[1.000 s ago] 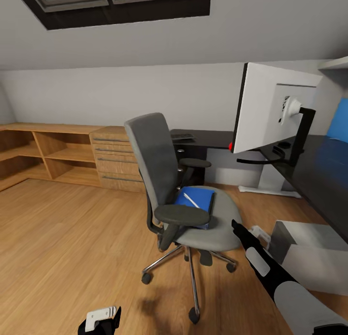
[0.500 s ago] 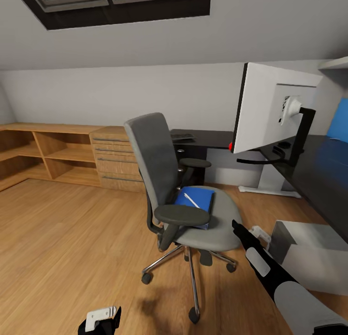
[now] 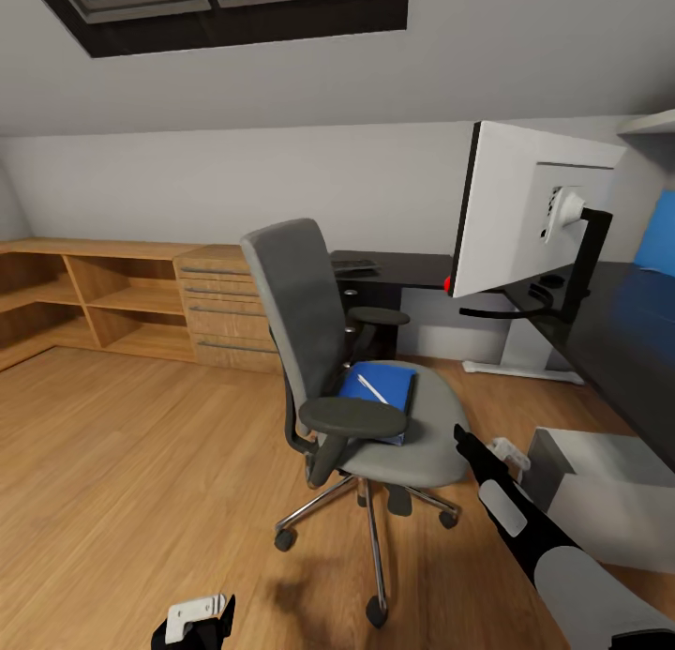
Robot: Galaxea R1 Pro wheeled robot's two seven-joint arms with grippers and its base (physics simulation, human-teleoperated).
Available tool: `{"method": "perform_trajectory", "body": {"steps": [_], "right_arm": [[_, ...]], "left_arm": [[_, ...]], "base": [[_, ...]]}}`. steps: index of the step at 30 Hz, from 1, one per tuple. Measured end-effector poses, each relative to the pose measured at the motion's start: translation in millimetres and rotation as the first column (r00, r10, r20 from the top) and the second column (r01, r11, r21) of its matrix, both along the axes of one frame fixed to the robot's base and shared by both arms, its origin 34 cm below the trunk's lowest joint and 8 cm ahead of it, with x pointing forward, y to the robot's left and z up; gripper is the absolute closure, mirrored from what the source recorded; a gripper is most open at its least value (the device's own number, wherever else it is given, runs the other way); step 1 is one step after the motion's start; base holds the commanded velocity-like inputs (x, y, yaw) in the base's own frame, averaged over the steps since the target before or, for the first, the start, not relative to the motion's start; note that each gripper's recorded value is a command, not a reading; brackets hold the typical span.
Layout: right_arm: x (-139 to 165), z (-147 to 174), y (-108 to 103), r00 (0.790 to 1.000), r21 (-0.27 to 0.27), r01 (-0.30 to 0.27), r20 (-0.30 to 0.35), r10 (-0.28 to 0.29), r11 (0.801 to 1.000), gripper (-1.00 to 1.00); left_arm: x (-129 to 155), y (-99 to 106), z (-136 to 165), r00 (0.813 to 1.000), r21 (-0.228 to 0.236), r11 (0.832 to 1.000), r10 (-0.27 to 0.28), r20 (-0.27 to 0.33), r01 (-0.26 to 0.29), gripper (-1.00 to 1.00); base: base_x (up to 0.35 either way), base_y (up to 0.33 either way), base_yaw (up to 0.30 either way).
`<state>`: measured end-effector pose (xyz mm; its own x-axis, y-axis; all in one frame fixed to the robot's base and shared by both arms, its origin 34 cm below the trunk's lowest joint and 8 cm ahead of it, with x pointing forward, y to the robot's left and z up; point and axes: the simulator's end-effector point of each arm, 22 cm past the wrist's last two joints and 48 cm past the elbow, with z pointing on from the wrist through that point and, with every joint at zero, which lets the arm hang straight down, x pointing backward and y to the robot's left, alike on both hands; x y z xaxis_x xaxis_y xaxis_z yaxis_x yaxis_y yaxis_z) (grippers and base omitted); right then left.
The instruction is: In the bedroom, organize the workspace by keeping the computer under the desk, ensuring the monitor is on the desk, placing the keyboard on the desk next to the monitor, placing the mouse on the desk next to the keyboard, moving the folder from the swivel chair onto the desk next to the mouse, stacking the notebook on top of the folder with the pen on top of the notebook, and positioning the swivel chair next to the desk.
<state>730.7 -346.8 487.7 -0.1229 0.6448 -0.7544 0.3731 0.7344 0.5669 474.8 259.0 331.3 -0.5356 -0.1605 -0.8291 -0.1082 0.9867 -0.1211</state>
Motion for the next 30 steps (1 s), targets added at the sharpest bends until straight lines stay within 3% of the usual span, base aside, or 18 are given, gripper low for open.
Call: {"method": "perform_trajectory", "body": {"steps": [18,30], "right_arm": [[0,0,-4,1.000,0.000,0.006,0.001,-0.006,1.000,-1.00],[0,-1,0,1.000,0.003,0.004,-0.004,-0.004,1.000,-1.00]], "left_arm": [[-6,-3,-8,1.000,-0.002,1.000,-0.008,-0.019,0.008,-1.00],[-8,-1,-10,1.000,0.000,1.000,-0.005,-0.026,0.005,-1.00]], "base": [[0.101,-0.021,0.000],[0.013,-0.007,0.038]]}}
